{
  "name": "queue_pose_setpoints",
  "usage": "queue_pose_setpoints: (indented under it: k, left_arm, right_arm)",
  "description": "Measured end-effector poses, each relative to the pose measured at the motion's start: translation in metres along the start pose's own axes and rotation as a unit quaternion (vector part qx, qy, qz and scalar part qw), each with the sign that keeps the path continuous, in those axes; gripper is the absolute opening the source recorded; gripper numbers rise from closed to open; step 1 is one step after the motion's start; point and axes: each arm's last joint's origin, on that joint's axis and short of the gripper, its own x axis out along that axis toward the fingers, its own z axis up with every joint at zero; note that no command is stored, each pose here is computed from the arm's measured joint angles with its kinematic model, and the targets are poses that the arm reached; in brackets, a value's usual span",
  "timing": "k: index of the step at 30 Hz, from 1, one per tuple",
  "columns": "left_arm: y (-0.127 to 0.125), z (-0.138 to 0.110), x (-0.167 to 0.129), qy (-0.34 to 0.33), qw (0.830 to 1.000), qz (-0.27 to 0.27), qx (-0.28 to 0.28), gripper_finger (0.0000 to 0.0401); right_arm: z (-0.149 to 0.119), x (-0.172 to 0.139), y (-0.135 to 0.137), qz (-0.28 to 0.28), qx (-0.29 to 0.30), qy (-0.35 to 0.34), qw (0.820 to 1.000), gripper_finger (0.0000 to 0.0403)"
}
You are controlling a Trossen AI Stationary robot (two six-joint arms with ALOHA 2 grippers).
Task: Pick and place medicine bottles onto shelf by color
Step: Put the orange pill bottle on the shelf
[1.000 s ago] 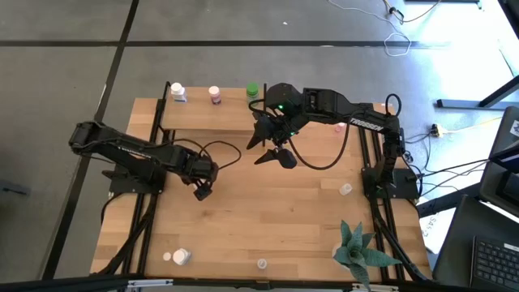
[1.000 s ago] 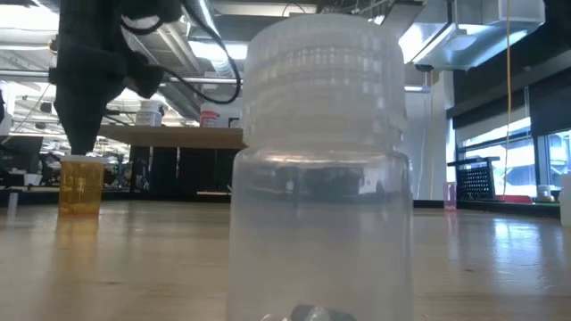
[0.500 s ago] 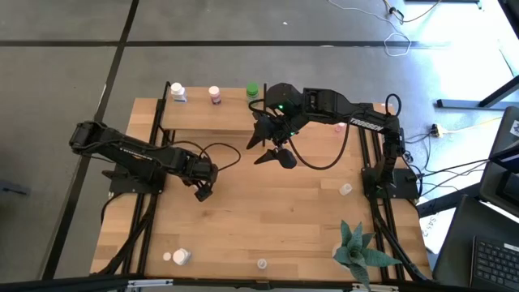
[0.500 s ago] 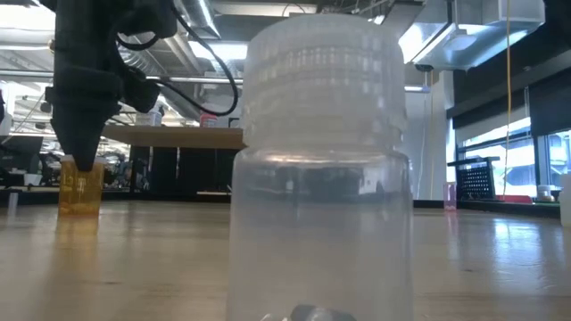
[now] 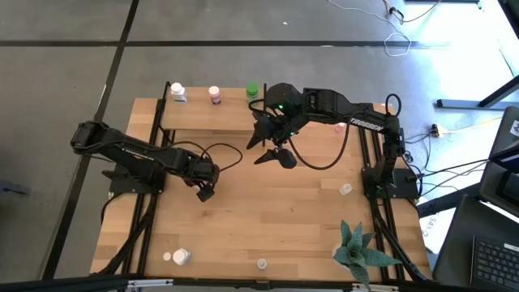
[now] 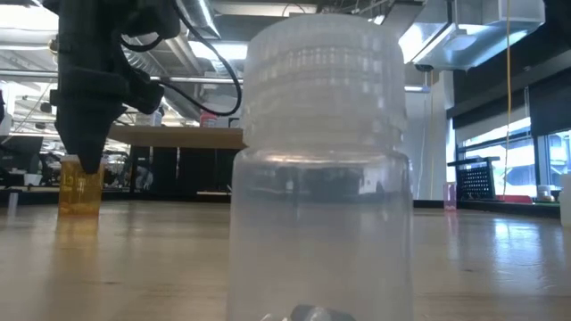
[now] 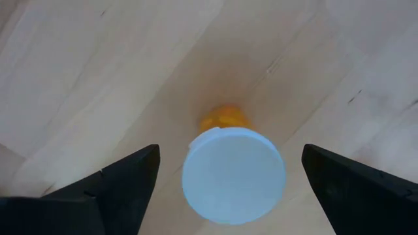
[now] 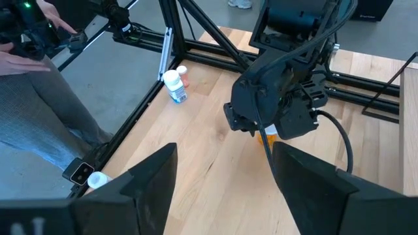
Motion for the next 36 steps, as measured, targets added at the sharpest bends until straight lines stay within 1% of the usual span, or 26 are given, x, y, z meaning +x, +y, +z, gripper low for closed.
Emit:
queue_pose_setpoints:
  k: [4, 8, 19, 22, 25, 28, 33, 36]
  left_arm:
    - [-0.002, 0.001, 0.006, 0.009, 1.0, 0.003, -0.007, 0.0349]
    - [-0.003, 0.0, 0.006, 0.01, 1.0, 0.003, -0.008, 0.032]
    - [-0.002, -0.001, 0.006, 0.017, 1.0, 0.004, -0.008, 0.0215]
    - [-0.002, -0.002, 0.005, 0.026, 1.0, -0.002, -0.008, 0.0195]
    - [-0.002, -0.002, 0.002, 0.03, 0.999, -0.013, -0.008, 0.0189]
    - [-0.003, -0.001, -0.007, 0.031, 0.999, -0.012, -0.008, 0.0191]
    - [-0.003, 0.004, -0.036, 0.035, 0.999, -0.004, -0.004, 0.0192]
    - [-0.004, 0.008, -0.06, 0.029, 1.0, -0.007, 0.004, 0.0192]
  right_arm:
    - [0.0, 0.0, 0.0, 0.0, -0.001, -0.001, 1.0, 0.0252]
    - [0.001, 0.0, 0.0, -0.001, -0.002, -0.003, 1.0, 0.0252]
    - [0.001, 0.0, 0.0, -0.001, -0.003, -0.005, 1.0, 0.0252]
    - [0.001, 0.0, 0.0, -0.002, -0.003, -0.005, 1.0, 0.0252]
    - [0.001, 0.0, 0.0, -0.001, -0.003, -0.005, 1.0, 0.0252]
    - [0.001, 0.0, 0.0, -0.001, -0.003, -0.005, 1.0, 0.0252]
    - [0.001, 0.0, 0.0, -0.001, -0.003, -0.005, 1.0, 0.0252]
    - [0.001, 0.0, 0.0, -0.001, -0.003, -0.005, 1.0, 0.0252]
